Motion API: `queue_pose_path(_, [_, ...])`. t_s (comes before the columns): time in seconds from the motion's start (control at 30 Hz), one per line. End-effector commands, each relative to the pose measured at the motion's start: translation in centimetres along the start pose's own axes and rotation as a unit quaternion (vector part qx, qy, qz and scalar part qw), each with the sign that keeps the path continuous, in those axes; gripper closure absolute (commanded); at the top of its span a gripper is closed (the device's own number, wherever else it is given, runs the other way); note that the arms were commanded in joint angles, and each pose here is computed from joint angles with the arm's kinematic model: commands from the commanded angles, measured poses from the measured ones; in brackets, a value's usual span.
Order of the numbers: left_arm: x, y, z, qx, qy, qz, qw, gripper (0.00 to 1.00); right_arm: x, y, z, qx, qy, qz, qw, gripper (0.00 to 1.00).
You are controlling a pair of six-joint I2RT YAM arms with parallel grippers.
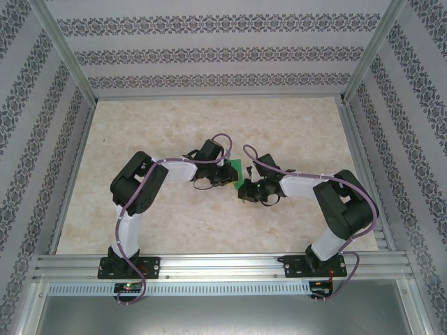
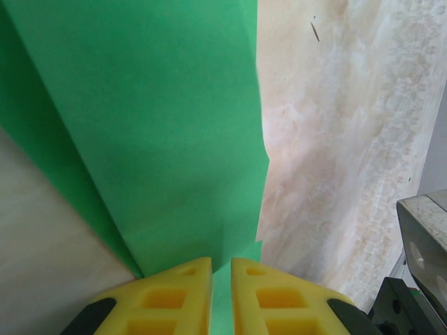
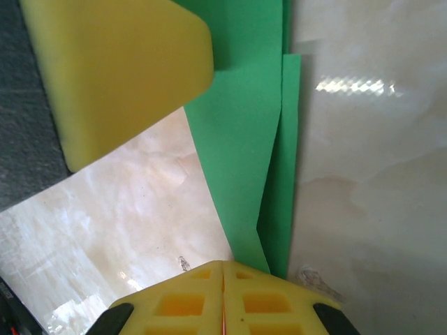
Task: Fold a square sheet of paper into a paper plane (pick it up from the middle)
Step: Fold the wing for the fifth time at the center of the table.
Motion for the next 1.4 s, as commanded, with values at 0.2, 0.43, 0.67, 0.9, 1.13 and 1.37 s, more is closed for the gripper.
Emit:
queue_pose_path(0.2, [4.5,1.9,1.4,0.012,-0.037,-0.099,0.994,0.83,-2.9,1.2,3.4,0.056,0.028,0.011,0.998,0.92])
queue_pose_path(0.43, [4.5,1.9,1.4,0.012,-0.035,-0.098,0.994,0.83,-1.2,-1.0,2.4,0.004,0.011,-0.032,0.999,0.92])
queue_pose_path(0.67, [4.5,2.1,1.4,0.016,-0.034,-0.094,0.995,0.83,2.2,-2.9,-2.1,-0.076,-0.026,-0.061,0.995,0.91])
queue_pose_path(0.9, [4.2,2.1,1.3,0.016,-0.034,-0.086,0.996,0.83,1.2,-1.3,-2.1,-0.054,-0.018,-0.041,0.998,0.94])
queue_pose_path(1.13, [4.0,2.0,1.3,0.018,-0.032,-0.083,0.996,0.83,-0.6,0.3,-1.4,-0.018,-0.003,-0.003,1.000,0.95])
queue_pose_path(1.37, [0.9,1.1,0.1,0.013,0.018,-0.036,0.999,0.80,-2.6,0.6,0.0,0.005,0.011,0.039,0.999,0.95])
Point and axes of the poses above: each hand's point on the last joint's axis, 136 mm out from that joint toward the fingers, its own y axis out along the fingers, its own x axis along the line the jaws close on, z = x × y, the point moved 8 cm from there along -y, back along the fingers, and after that the axes turned 2 degrees about -y, right-handed, at the moved point
